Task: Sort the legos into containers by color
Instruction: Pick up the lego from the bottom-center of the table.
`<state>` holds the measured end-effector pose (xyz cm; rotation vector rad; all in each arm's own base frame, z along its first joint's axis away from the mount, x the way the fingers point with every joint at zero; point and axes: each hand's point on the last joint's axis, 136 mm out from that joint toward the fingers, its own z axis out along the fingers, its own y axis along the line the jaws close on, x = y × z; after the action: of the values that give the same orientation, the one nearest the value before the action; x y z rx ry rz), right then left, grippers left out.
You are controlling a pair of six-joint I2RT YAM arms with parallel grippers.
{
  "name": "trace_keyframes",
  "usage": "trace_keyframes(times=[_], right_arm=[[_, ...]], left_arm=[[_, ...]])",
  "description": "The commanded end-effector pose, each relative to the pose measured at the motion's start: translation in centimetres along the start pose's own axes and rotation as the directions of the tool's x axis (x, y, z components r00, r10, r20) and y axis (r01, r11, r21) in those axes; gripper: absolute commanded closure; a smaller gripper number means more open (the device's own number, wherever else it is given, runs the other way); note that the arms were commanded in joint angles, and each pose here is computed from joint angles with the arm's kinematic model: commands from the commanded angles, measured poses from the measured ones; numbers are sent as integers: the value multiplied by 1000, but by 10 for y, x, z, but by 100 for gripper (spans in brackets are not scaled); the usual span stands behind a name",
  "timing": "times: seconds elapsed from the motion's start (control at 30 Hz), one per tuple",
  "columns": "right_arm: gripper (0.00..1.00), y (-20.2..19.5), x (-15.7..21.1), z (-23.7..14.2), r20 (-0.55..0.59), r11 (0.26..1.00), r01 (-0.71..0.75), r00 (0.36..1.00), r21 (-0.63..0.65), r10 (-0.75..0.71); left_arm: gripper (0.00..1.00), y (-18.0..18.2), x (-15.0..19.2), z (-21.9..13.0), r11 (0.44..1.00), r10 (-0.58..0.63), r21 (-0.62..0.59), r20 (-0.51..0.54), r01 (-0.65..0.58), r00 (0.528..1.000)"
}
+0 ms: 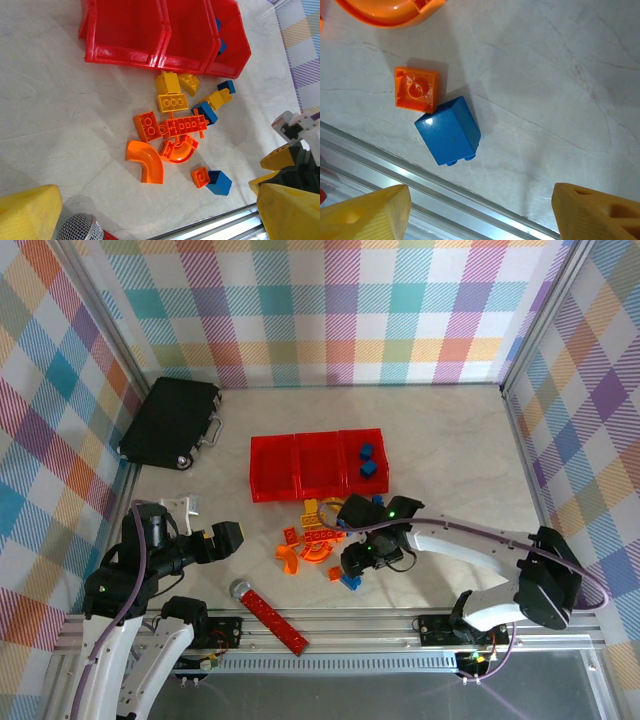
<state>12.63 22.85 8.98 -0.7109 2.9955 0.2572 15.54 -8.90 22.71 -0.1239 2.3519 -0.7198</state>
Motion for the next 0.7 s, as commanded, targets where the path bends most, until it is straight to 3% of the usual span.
trace_keyframes(times=[0.0,0.3,0.67], right_arm=[[25,5,4,14,-29,1000,28,999,14,-27],[24,19,5,46,-108,982,186,978,40,-181],[27,26,1,61,-154,965,254,958,68,-241]], left_arm=[[0,1,3,0,1000,-7,3,1,7,1000],[0,1,3,-1,1000,-7,-2,5,7,1000],[0,1,3,-2,1000,-9,-2,7,9,1000]])
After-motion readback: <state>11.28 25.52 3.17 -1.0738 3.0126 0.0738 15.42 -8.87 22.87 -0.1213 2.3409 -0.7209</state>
